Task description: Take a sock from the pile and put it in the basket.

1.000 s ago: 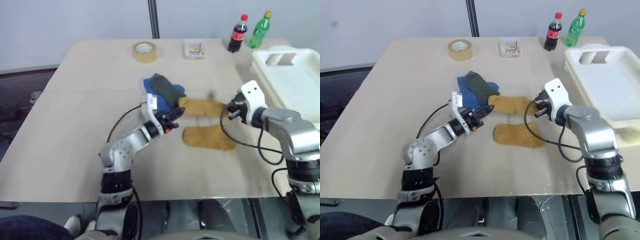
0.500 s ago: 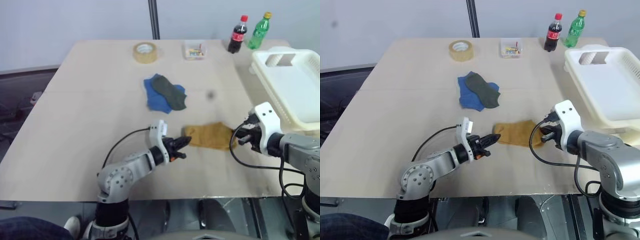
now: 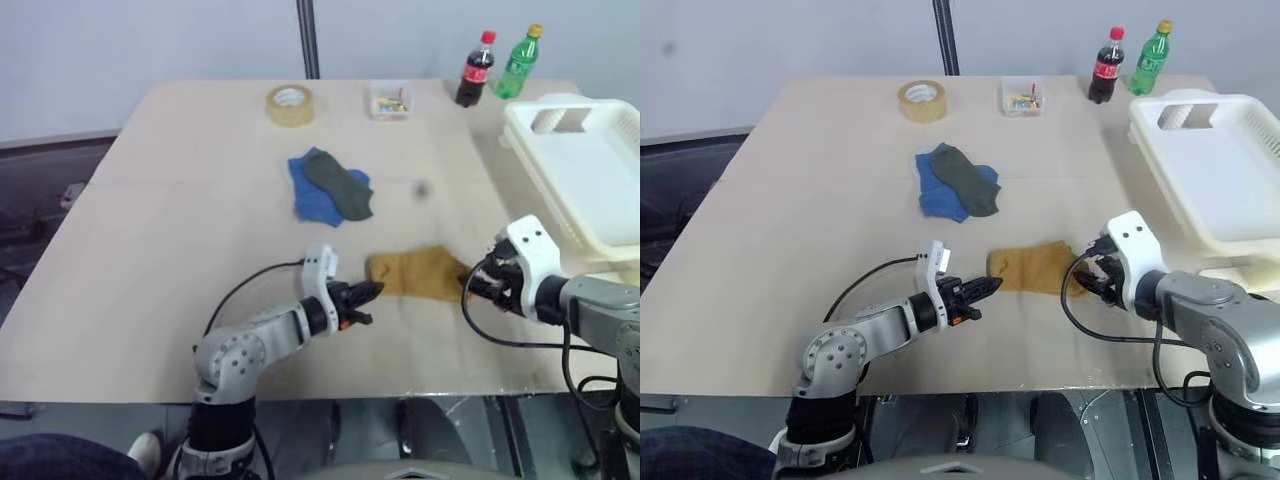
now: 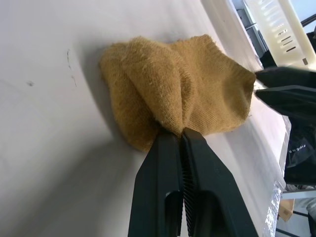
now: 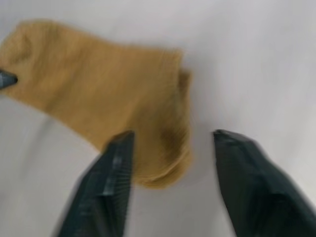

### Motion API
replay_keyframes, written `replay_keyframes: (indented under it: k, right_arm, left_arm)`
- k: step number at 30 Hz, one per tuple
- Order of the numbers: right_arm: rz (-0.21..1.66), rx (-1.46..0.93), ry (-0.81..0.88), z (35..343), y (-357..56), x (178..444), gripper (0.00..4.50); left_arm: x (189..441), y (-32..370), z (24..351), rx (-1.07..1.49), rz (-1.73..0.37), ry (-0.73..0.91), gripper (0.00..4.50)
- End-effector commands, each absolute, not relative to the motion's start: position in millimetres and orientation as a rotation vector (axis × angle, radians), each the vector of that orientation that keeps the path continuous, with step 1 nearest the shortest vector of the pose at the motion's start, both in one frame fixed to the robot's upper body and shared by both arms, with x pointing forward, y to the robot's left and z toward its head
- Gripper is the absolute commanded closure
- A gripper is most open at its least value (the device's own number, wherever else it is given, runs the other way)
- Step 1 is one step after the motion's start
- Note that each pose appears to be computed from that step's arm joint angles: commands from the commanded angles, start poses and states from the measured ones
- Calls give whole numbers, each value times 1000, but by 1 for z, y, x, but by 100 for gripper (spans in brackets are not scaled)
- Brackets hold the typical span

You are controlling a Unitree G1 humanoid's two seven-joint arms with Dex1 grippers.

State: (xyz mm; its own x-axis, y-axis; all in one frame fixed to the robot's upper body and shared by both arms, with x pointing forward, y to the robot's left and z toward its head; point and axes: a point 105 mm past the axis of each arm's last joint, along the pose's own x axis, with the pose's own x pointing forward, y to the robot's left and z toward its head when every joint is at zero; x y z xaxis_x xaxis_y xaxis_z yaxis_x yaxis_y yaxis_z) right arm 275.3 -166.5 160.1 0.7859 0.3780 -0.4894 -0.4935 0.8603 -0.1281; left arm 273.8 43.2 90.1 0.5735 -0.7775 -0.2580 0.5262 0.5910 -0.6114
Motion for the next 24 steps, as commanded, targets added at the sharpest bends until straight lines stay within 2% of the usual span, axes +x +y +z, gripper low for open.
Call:
replay_keyframes:
  k: [1, 5, 9, 10, 14, 18, 24]
  right_arm:
    - [582, -437, 247, 190, -139, 278, 195]
    - [630, -501, 226, 165, -118, 289, 195]
    - [610, -509, 269, 130, -118, 300, 195]
    - [604, -514, 284, 122, -121, 300, 195]
    - [589, -559, 352, 94, -134, 298, 195]
    - [583, -548, 363, 87, -139, 298, 195]
    - [585, -536, 358, 85, -137, 300, 195]
  left_arm:
    - [275, 38, 99, -519, -839, 516, 386]
    - [275, 36, 101, -511, -855, 503, 208]
    - [273, 35, 103, -503, -871, 498, 30]
    - [272, 35, 103, -500, -869, 496, 4]
    - [269, 45, 107, -474, -880, 467, 4]
    - [269, 70, 115, -443, -878, 408, 4]
    - [298, 97, 119, -441, -811, 361, 4]
